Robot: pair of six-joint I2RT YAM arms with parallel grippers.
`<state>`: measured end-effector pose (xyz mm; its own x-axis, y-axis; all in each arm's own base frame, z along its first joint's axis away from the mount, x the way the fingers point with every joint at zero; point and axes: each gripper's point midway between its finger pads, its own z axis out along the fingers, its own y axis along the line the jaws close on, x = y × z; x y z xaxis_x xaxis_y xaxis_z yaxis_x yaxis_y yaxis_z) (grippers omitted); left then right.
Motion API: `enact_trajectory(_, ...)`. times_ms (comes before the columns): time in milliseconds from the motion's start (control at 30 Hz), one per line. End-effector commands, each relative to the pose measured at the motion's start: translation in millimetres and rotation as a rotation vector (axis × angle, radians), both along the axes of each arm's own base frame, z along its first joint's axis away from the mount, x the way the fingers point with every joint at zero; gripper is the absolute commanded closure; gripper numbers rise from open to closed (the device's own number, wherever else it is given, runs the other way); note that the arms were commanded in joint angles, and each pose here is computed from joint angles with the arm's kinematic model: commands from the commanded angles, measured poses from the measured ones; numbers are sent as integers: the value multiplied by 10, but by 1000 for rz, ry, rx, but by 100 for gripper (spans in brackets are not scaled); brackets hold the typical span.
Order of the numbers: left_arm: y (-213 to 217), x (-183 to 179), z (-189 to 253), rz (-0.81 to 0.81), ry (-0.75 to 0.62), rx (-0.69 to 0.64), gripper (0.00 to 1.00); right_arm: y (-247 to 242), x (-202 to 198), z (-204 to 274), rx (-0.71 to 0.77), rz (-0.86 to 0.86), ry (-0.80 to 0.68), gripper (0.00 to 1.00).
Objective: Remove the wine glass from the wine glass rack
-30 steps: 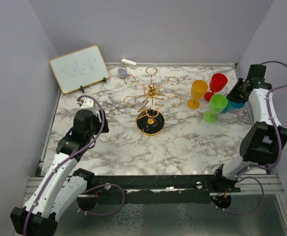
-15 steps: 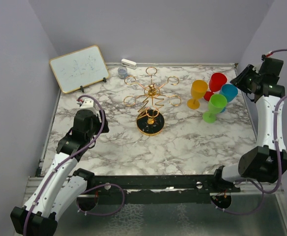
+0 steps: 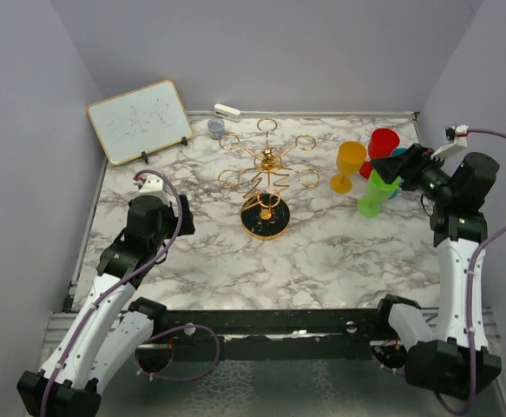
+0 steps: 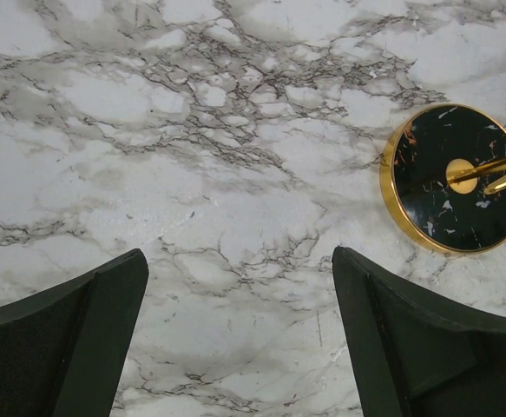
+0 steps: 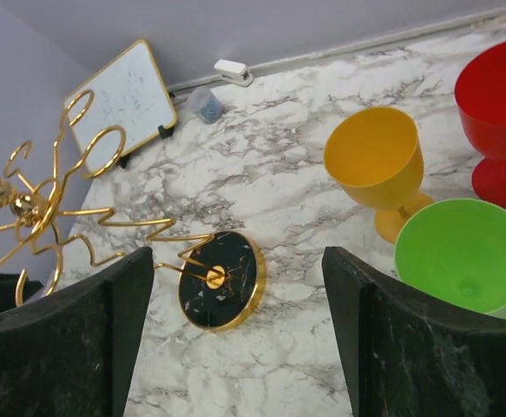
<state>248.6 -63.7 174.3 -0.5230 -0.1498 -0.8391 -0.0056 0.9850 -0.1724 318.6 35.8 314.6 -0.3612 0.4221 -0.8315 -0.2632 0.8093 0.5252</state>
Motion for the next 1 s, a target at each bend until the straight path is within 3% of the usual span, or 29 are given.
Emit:
enact_trajectory(0,41,-7,123,10,-57,6,6,137,-203,305,-40,60,-168,17)
enact_trajectory(167,38,-8,131,7,-59,6,2,144,-291,315,-31,37,-181,11)
enact_trajectory(633,49,-16,265,8,-126,-12,3,160,-420,325,-7,6,-186,8)
enact_trajectory(967,89,-25,267,28,-133,-6,3,289,-532,220,24,74,-193,8)
